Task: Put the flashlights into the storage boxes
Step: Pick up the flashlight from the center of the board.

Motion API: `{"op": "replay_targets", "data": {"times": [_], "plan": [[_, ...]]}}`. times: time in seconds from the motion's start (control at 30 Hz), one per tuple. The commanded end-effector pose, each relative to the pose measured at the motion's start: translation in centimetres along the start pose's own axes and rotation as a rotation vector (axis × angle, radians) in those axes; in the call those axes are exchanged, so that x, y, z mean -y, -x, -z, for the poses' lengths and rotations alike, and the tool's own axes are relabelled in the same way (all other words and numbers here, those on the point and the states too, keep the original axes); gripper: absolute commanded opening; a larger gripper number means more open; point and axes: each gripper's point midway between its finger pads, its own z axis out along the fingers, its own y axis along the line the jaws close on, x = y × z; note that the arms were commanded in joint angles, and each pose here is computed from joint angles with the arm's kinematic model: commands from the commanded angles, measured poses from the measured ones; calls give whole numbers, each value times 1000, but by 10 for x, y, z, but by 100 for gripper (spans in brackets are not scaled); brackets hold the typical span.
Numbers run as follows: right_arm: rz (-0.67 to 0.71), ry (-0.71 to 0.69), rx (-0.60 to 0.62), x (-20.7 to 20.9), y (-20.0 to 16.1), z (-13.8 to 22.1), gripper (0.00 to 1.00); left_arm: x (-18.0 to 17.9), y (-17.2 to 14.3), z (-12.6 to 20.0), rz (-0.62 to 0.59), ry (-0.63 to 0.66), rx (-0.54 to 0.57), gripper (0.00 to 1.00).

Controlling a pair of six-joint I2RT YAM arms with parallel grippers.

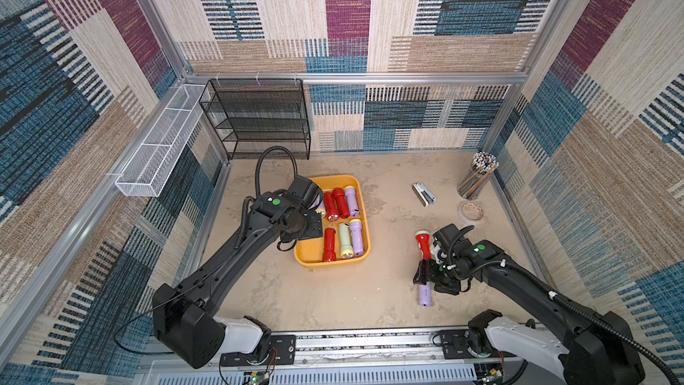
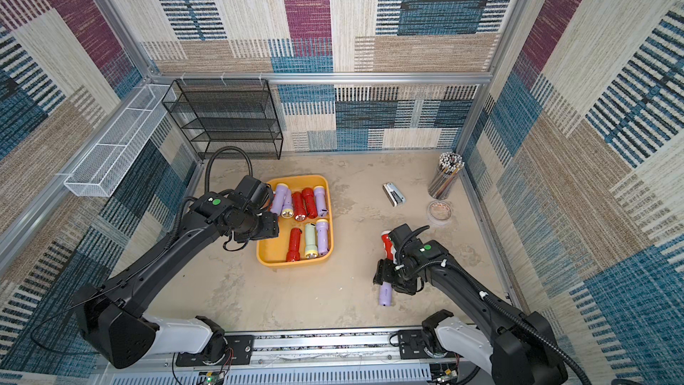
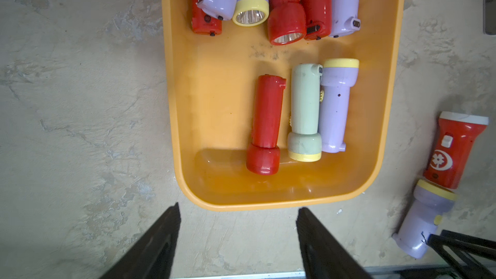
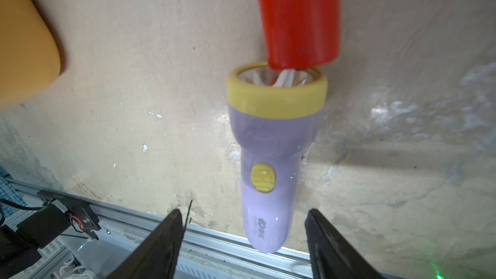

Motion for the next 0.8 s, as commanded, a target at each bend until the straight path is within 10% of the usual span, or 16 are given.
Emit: {"op": "replay_targets", "data": {"times": [0.0, 0.77], "plan": [[-43, -5, 31, 1, 6, -3, 73, 1, 6, 0, -19, -18, 6, 72], [-73, -50, 17, 9, 13, -32, 47, -23, 7, 3, 7, -28, 0, 72]]}}
